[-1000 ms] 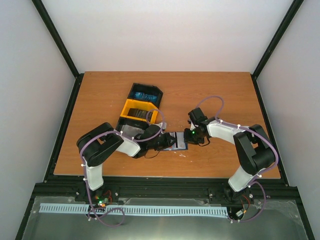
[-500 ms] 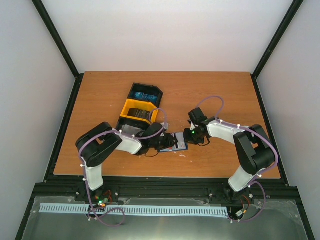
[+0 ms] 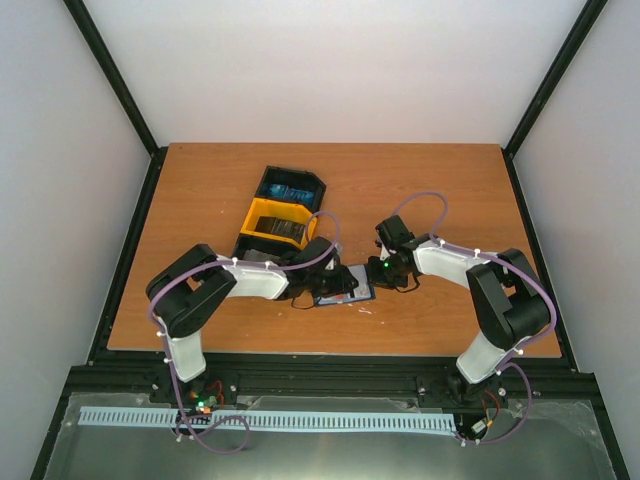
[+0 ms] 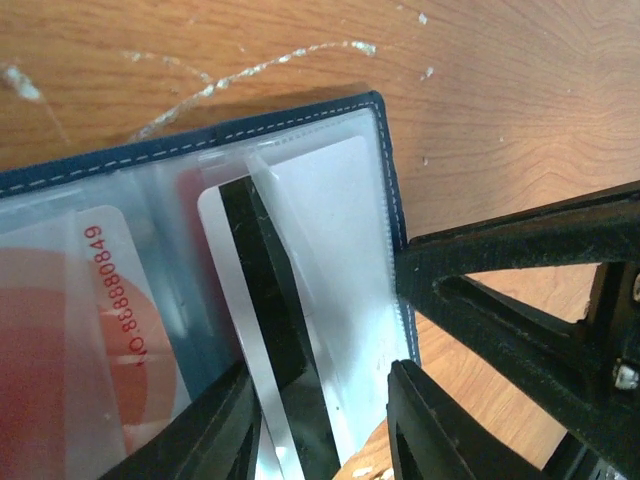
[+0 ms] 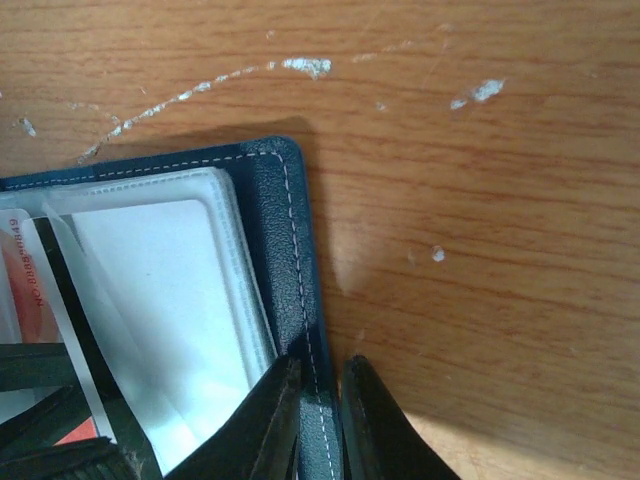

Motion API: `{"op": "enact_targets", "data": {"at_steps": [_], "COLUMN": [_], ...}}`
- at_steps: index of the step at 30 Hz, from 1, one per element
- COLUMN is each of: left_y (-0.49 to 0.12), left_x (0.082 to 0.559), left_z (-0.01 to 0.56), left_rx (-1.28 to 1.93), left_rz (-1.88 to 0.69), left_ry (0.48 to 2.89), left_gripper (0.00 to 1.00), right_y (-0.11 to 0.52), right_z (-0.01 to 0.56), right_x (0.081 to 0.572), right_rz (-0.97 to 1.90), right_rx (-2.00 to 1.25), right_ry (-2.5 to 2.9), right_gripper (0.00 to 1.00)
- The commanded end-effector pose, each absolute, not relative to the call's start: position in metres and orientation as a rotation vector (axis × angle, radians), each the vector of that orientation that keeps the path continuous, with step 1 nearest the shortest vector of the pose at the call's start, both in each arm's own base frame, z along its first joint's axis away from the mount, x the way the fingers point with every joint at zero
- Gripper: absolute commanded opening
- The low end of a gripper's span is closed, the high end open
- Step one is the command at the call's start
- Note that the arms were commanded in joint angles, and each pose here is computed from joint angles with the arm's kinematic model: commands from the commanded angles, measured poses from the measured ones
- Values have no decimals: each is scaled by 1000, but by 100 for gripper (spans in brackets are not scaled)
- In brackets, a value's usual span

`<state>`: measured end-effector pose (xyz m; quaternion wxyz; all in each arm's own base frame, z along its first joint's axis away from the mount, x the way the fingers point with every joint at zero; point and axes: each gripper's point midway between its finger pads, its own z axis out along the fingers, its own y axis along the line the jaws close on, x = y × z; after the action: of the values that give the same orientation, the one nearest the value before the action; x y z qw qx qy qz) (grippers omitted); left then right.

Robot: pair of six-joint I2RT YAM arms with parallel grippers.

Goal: Put the credit cards into the card holder
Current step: Insert the credit card into the card holder.

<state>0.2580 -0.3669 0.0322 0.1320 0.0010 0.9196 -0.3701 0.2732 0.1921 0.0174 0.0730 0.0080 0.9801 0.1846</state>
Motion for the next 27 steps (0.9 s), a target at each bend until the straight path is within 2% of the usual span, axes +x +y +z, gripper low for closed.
{"op": "enact_targets", "data": {"at_steps": [1, 8, 16, 22, 27], "left_y": [-352, -351, -343, -341, -340], "left_x": [245, 248, 248, 247, 245], "left_z": [19, 23, 30, 37, 34], "left_rx": [29, 26, 39, 51, 47], "left_rz": [-940, -872, -796, -770, -745], "left_ry": [2773, 2805, 2827, 2842, 2866], "left_gripper": [39, 49, 51, 56, 57], "right_y": [187, 187, 196, 197, 194], "right_z": [0, 1, 9, 10, 10], "right_x": [257, 257, 260, 258, 254], "right_rz": [496, 503, 581, 586, 479], "right_rx": [22, 19, -24, -48, -108], "right_ry": [3018, 3014, 2975, 2976, 2994], "right_gripper": [13, 13, 14, 15, 14]}}
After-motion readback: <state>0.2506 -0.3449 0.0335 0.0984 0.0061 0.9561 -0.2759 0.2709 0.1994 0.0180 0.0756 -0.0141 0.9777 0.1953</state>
